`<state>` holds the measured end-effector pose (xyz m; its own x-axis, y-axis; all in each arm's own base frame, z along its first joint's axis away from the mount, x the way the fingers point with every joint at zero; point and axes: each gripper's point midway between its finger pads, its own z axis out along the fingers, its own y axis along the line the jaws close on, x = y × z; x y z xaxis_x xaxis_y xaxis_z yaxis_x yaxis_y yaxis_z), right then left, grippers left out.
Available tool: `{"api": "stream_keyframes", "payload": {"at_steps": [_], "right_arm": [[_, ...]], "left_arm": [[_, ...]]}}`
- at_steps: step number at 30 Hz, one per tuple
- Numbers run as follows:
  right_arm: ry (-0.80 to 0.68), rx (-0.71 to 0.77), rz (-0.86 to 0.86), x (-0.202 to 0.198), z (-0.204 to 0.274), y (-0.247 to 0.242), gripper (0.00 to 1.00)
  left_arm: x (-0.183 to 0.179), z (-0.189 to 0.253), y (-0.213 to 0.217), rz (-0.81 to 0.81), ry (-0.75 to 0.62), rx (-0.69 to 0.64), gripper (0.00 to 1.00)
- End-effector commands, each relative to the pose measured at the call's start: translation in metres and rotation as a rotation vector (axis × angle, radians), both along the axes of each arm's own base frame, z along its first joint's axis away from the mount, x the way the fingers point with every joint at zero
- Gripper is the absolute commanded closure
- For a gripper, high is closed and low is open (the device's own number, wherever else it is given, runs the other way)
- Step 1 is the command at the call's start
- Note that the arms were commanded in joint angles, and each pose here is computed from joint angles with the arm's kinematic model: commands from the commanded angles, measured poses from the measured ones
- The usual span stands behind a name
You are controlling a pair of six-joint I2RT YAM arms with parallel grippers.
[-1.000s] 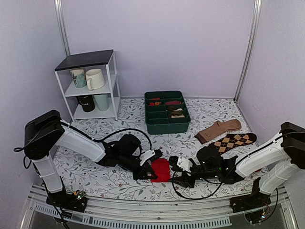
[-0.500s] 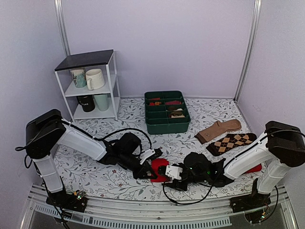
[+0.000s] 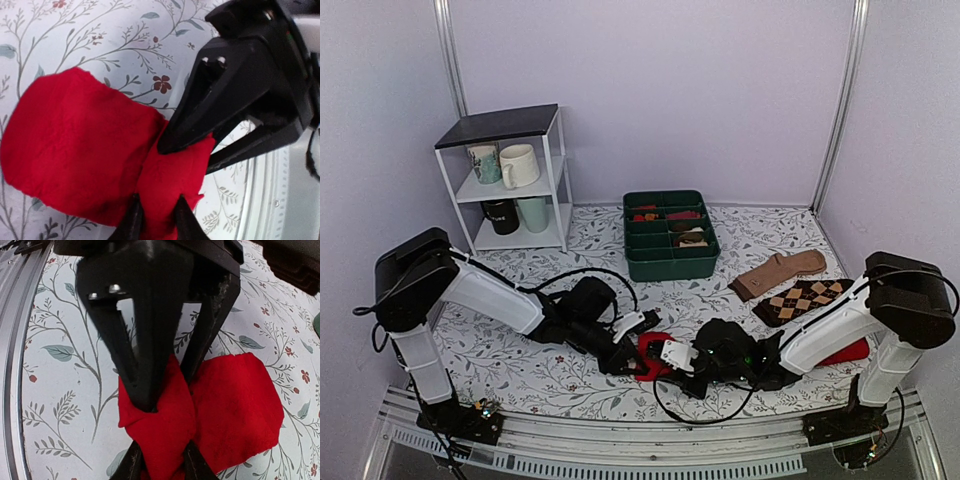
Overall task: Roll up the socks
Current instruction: Roll a pair of socks at the center of the board.
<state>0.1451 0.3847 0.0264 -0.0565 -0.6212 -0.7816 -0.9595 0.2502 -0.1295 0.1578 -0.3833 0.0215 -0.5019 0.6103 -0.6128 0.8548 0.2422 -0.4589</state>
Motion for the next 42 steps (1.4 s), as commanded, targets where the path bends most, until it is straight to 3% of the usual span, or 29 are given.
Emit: {"api": "stream_keyframes", "payload": {"at_steps": [1, 2, 3, 4, 10, 15, 22, 35, 38, 42], "right_arm": [[0.223, -0.137, -0.054, -0.015, -0.049, -0.024, 0.82], [0.247, -0.144, -0.058, -0.017, -0.052, -0.026, 0.82], [0.275, -0.143, -0.06, -0.019, -0.053, -0.028, 0.82], [0.304, -0.144, -0.068, -0.02, -0.055, -0.03, 0.82], [0.513, -0.132, -0.106, -0.02, -0.062, -0.04, 0.82], [0.694, -0.153, -0.106, -0.028, -0.071, -0.045, 0.82], [0.831, -0.219, -0.109, -0.037, -0.087, -0.054, 0.81], [0.897, -0.235, -0.112, -0.037, -0.092, -0.057, 0.81], [0.896, -0.239, -0.113, -0.038, -0.093, -0.057, 0.81], [0.9, -0.239, -0.116, -0.038, -0.094, -0.058, 0.81]], "left_arm": [[0.004, -0.012, 0.019, 0.035, -0.067, 0.071, 0.48], [0.007, -0.001, 0.016, 0.033, -0.104, 0.029, 0.15], [0.01, 0.007, 0.016, 0.042, -0.146, -0.002, 0.02], [0.012, 0.016, 0.016, 0.048, -0.183, -0.037, 0.01], [0.007, 0.053, 0.025, 0.055, -0.381, -0.195, 0.01], [-0.007, 0.06, 0.027, -0.005, -0.568, -0.237, 0.01], [-0.016, 0.043, 0.015, -0.102, -0.579, -0.234, 0.01], [-0.011, 0.011, 0.015, -0.085, -0.517, -0.134, 0.01], [-0.013, 0.012, 0.013, -0.092, -0.513, -0.145, 0.09], [-0.016, 0.011, 0.012, -0.116, -0.494, -0.147, 0.31]]}}
